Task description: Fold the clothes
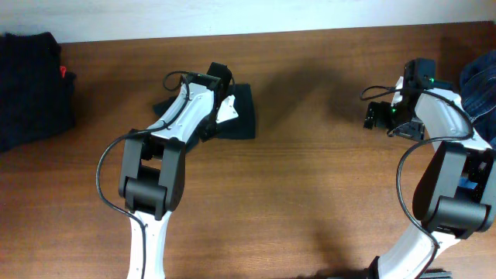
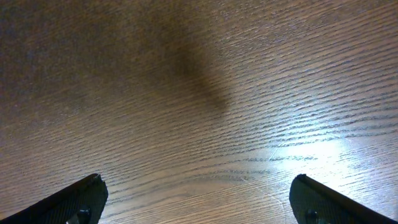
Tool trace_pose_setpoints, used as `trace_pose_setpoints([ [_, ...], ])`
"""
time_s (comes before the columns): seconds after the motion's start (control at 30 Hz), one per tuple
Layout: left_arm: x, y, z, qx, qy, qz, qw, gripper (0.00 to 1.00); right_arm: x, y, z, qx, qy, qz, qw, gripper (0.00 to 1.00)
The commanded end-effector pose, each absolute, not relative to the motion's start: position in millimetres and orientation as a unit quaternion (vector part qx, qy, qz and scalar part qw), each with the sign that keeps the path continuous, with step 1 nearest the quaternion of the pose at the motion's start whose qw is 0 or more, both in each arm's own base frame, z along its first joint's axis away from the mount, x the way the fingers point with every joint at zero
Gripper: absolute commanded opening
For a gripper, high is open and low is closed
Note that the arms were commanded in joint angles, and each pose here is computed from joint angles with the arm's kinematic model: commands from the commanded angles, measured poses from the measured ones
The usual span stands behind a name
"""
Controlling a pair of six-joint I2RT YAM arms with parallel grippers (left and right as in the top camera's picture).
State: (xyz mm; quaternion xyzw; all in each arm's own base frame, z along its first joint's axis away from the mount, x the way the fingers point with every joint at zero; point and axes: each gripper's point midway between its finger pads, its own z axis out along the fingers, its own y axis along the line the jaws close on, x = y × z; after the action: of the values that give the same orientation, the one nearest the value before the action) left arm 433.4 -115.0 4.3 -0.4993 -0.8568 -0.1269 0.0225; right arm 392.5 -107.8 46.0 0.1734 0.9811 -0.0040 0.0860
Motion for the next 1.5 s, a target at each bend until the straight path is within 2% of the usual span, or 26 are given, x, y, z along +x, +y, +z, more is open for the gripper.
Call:
trace_pose_setpoints([
  [0.0, 424, -114, -6, -0.505, -0.855, -0.112, 0.038, 0.08, 398, -110, 57, 0.178, 0.979, -0.003, 0.102, 0.99],
  [0.07, 424, -114, -6, -0.505, -0.855, -0.112, 0.039, 0.09, 398, -110, 57, 0.178, 0.979, -0.003, 0.102, 0.99],
  [0.17, 424, -115, -6, -0.505, -0.855, -0.11, 0.039, 0.21, 398, -110, 57, 0.178, 0.979, -0.003, 0.102, 0.99],
  [0.2, 424, -115, -6, -0.505, -0.855, -0.111, 0.039, 0.21, 398, -110, 57, 0.178, 0.979, -0.003, 0.102, 0.99],
  [0.27, 424, -115, -6, -0.505, -0.855, -0.11, 0.039, 0.0, 398, -110, 57, 0.178, 0.979, -0.003, 0.102, 0.99],
  [0.53, 422, -120, 6, -0.51, -0.852, -0.109, 0.038, 0.0, 398, -110, 57, 0.178, 0.979, -0.003, 0.102, 0.99],
  [0.9, 478, -148, 109, -0.423, -0.893, -0.077, -0.131, 0.0, 398, -110, 57, 0.178, 0.979, -0.003, 0.102, 0.99],
  [1.0, 485, -147, 125, -0.401, -0.9, -0.077, -0.154, 0.0, 398, -110, 57, 0.178, 0.979, -0.003, 0.102, 0.99],
  [1.17, 493, -138, 142, -0.355, -0.916, -0.066, -0.172, 0.0, 398, -110, 57, 0.178, 0.979, -0.003, 0.102, 0.99],
  [1.3, 491, -132, 152, -0.333, -0.926, -0.009, -0.175, 0.0, 398, -110, 57, 0.178, 0.979, -0.003, 0.102, 0.99],
  [1.47, 509, -93, 172, -0.23, -0.951, 0.028, -0.206, 0.0, 398, -110, 57, 0.178, 0.979, -0.003, 0.102, 0.99],
])
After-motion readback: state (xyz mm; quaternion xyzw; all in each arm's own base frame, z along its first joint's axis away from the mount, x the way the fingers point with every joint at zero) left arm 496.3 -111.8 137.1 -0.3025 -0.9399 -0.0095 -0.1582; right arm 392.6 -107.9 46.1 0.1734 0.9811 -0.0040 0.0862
